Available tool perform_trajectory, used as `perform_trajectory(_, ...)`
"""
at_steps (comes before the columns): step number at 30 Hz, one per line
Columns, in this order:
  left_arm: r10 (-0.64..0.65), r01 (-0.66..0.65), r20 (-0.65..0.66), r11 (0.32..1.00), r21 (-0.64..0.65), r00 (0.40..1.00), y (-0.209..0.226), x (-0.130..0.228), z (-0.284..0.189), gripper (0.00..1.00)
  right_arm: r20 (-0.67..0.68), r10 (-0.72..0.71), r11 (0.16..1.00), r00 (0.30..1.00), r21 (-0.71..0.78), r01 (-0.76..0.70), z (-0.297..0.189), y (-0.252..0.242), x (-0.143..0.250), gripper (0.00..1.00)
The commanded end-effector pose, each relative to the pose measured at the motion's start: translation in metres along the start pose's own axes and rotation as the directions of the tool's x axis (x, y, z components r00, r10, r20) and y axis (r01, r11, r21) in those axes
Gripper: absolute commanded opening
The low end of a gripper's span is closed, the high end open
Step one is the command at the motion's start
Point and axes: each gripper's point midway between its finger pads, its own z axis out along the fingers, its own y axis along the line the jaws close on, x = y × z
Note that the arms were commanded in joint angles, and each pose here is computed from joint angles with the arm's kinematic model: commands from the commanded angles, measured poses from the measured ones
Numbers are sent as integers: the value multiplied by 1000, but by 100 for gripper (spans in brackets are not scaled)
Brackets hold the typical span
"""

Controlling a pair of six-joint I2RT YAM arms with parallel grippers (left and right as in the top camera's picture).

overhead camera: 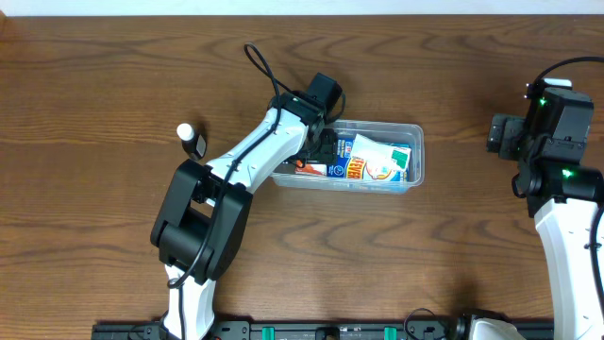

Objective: Pack container
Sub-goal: 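Lower the red box into the container's left end, then open the left gripper and move it left toward the green Zam-Buk box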

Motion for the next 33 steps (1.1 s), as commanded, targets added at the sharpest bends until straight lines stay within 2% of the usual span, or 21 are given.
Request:
perform_trajectory(1, -3, 3, -25, 1000, 14, 1000, -4, 4, 8, 72, 6, 18, 1000, 1000, 16, -18, -2, -5, -2, 99)
perform_trajectory(4, -3, 3, -25, 1000, 14, 1000, -4, 4, 8, 72, 6, 18, 1000, 1000, 16, -18, -2, -5, -2, 99)
perform_trajectory(8, -2, 3, -24, 1000, 14, 1000, -4, 4, 8, 82, 6, 18, 1000, 1000, 16, -18, -2, -5, -2, 99)
perform_trajectory(14, -2, 2, -18, 1000, 17, 1000, -4, 2, 8, 86, 6, 18, 1000, 1000, 16, -18, -2, -5, -2, 99)
perform_trajectory(17, -1, 2, -11, 1000, 21, 1000, -5, 0, 7, 93, 6, 18, 1000, 1000, 16, -18, -2, -5, -2, 99)
perform_trajectory(22, 3, -4, 11, 999, 32, 1000, -9, -7, 2, 96, 6, 18, 1000, 1000, 16, -18, -2, -5, -2, 99)
perform_trajectory(26, 38, -42, 54, 997, 70, 998, -18, -15, -17, 96, 5, 18, 1000, 1000, 16, -18, -2, -5, -2, 99)
perform_trajectory(33, 96, -119, 190, 986, 117, 977, -28, -27, -82, 96, 6, 18, 1000, 1000, 16, -18, -2, -5, -2, 99)
